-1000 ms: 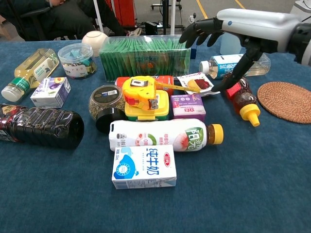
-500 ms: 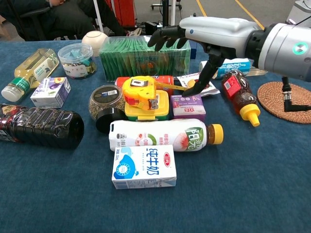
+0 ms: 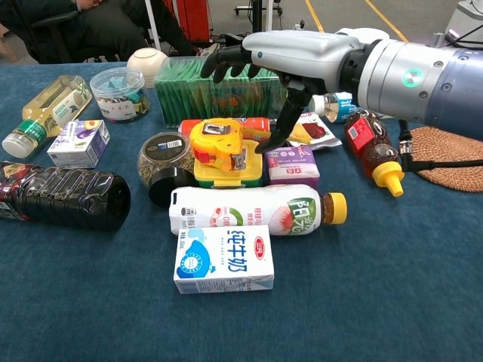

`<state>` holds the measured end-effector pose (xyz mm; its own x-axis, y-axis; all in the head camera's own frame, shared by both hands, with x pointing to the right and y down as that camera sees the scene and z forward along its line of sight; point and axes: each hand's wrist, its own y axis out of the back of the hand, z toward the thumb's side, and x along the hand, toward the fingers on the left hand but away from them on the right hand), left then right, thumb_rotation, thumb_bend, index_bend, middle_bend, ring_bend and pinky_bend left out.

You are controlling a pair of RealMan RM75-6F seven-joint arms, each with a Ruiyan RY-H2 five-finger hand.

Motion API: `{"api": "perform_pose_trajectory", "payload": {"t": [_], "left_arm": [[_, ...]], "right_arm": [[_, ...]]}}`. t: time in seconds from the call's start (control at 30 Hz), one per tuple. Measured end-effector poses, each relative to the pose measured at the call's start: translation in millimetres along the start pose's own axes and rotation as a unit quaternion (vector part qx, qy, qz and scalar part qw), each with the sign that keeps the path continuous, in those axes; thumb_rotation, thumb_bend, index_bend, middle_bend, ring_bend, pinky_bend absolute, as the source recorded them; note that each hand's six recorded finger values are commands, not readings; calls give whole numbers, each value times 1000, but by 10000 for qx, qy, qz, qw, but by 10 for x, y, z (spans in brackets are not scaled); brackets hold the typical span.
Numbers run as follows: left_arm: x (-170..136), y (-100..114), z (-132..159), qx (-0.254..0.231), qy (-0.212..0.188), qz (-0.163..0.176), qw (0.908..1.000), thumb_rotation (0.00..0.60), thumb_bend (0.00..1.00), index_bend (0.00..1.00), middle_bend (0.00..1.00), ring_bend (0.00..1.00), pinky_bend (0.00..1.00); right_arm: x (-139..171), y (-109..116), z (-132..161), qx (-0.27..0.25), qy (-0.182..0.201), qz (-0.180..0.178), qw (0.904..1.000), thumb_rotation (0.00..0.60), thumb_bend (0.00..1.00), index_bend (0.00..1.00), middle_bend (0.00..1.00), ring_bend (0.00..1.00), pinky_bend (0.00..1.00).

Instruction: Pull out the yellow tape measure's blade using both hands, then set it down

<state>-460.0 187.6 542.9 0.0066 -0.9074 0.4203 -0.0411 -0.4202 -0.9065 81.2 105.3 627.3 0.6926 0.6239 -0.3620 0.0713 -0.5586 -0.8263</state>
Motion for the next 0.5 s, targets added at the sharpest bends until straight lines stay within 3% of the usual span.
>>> {"api": "perform_pose_trajectory", "payload": {"t": [0.5], "left_arm": [[-28,-60,-113,-88,54,-37,9999,600,212,317,184,166,261]], "right_arm": [[-89,-55,149,150,20,138,9998,600,0,124,160,159,163]]}}
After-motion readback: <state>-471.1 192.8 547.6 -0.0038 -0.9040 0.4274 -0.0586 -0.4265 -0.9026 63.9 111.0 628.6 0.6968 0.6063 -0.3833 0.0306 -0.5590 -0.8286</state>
